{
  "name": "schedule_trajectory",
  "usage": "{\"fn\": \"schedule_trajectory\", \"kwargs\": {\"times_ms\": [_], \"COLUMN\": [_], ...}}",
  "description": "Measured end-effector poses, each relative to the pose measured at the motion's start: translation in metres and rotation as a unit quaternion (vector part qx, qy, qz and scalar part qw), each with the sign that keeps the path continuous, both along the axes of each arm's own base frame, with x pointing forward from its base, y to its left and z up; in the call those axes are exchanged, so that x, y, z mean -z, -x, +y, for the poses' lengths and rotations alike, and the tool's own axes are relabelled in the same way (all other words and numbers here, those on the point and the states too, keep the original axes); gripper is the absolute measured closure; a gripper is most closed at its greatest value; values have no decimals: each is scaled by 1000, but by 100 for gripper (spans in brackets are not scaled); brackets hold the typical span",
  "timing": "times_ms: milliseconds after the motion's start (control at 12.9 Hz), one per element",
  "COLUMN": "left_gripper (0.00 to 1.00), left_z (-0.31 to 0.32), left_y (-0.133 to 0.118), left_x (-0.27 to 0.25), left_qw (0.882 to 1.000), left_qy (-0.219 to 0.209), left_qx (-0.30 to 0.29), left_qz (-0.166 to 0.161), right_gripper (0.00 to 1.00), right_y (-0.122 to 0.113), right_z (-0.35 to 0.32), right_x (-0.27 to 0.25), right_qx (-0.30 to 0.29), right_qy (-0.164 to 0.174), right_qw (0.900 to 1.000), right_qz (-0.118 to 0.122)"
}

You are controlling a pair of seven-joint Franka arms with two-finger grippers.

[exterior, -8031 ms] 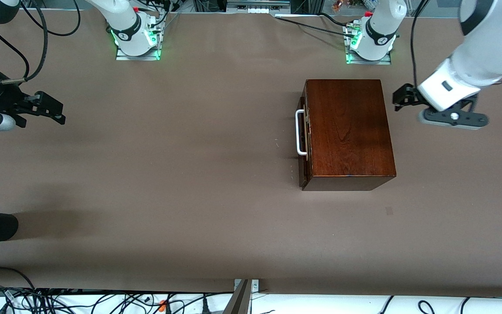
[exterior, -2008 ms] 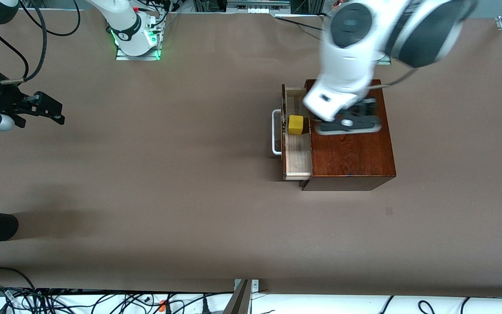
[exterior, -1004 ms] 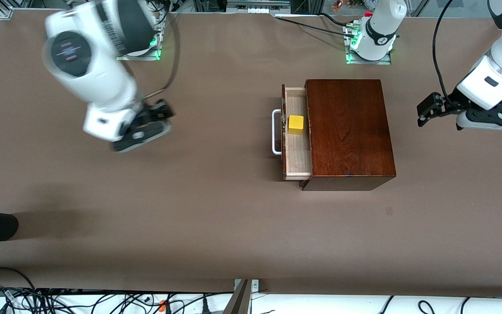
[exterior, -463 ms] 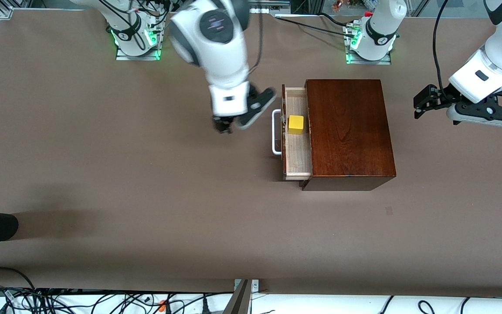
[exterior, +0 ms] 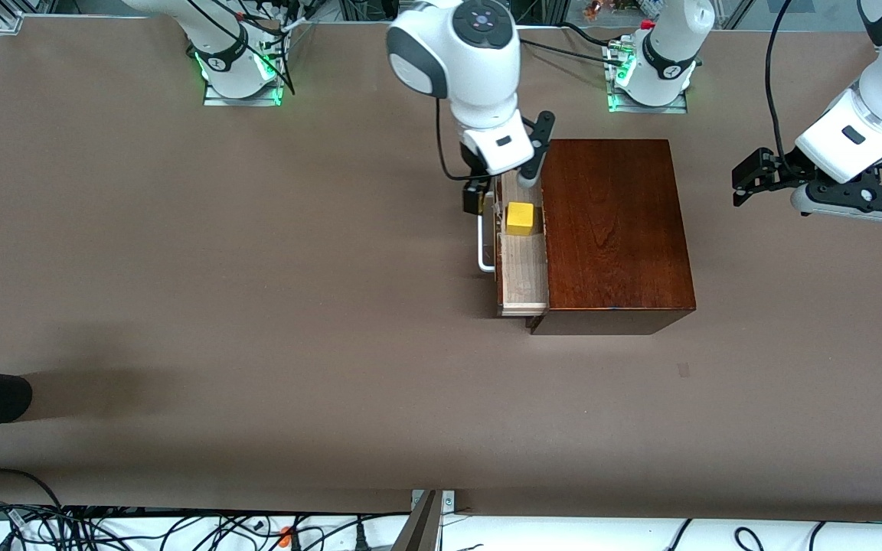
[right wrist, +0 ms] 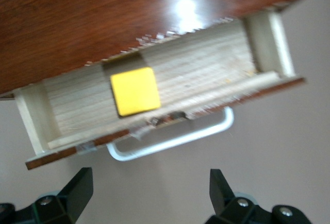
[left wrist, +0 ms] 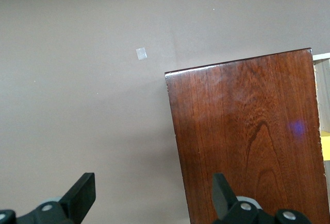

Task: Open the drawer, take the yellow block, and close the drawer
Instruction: 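Move the right gripper over the yellow cube while the left gripper returns, then lower the right gripper and close it on the yellow cube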

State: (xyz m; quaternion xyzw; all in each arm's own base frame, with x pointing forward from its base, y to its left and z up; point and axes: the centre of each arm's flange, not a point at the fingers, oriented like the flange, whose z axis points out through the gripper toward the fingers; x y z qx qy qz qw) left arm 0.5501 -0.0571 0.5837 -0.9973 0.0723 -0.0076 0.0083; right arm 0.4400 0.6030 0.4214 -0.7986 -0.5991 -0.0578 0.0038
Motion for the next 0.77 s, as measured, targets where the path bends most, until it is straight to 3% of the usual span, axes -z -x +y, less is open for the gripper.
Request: {"fn": "schedule_trajectory", "kwargs": {"times_ms": [309,772], "left_gripper": [0,0], "left_z": [0,0], "left_y": [1,2], "left_x": [1,1], "left_qw": [1000,1000], "left_qy": [-1,-1], "left_qx": [1,2], "left_qz": [7,7], "right_gripper": [0,0], "right_y": [20,4], "right_z": [29,46], "right_x": [33,59], "right_qx": [-47,-66], "right_qy": [5,-21], "right_qw": [999,997], "right_qz": [5,-21]}}
